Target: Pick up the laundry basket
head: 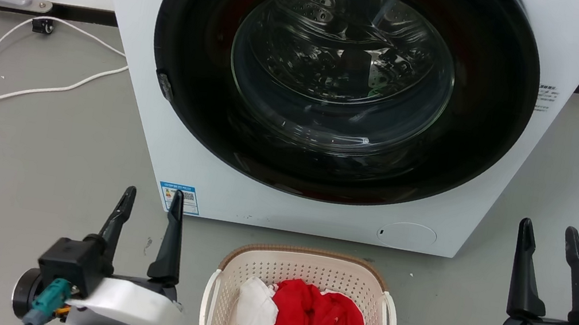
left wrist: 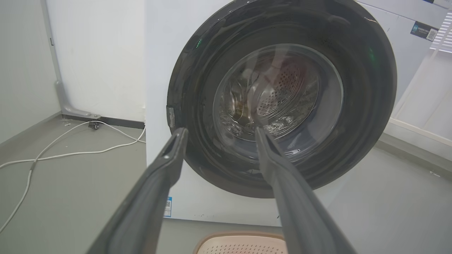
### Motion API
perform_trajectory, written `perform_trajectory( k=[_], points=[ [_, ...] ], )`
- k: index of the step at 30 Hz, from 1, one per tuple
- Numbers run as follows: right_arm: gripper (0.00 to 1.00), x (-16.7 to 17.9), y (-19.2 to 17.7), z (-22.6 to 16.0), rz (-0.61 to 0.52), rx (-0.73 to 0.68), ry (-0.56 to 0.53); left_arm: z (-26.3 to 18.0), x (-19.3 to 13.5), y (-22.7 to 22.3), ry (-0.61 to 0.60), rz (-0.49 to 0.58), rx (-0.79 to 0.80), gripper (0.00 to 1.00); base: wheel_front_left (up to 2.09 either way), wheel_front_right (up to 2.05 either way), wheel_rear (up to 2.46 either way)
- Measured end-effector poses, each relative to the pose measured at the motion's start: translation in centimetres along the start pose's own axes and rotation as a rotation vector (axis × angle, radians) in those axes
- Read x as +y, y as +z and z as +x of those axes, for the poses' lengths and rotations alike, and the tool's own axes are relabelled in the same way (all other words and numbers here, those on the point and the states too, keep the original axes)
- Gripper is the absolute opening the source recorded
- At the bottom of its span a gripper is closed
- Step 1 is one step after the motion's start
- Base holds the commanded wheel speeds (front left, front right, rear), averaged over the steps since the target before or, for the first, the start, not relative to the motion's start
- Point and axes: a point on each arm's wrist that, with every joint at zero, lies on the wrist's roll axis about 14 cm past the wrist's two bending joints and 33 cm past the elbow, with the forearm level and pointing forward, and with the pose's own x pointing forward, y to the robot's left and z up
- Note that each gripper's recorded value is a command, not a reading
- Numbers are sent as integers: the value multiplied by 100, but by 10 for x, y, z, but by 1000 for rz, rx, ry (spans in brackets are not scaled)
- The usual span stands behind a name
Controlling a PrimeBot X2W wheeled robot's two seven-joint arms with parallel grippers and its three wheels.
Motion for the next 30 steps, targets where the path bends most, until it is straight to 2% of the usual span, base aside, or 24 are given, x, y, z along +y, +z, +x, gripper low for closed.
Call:
perform_trajectory(
  k=[13, 17, 22, 30],
  points=[
    [100, 0, -3, -3, -163, 2, 17, -5, -21, -14, -91, 159, 14, 100, 0, 0, 0],
    [100, 0, -3, -3, -196, -2, 21, -5, -24, -15, -97, 177, 5, 100, 0, 0, 0],
    [100, -5, -8, -5, -176, 8, 8, -2, -24, -11, -83, 89, -6, 100, 0, 0, 0],
    [100, -14, -14, -8, -180, 20, -16, -5, -13, -10, -69, 16, -24, 100, 0, 0, 0]
  ],
)
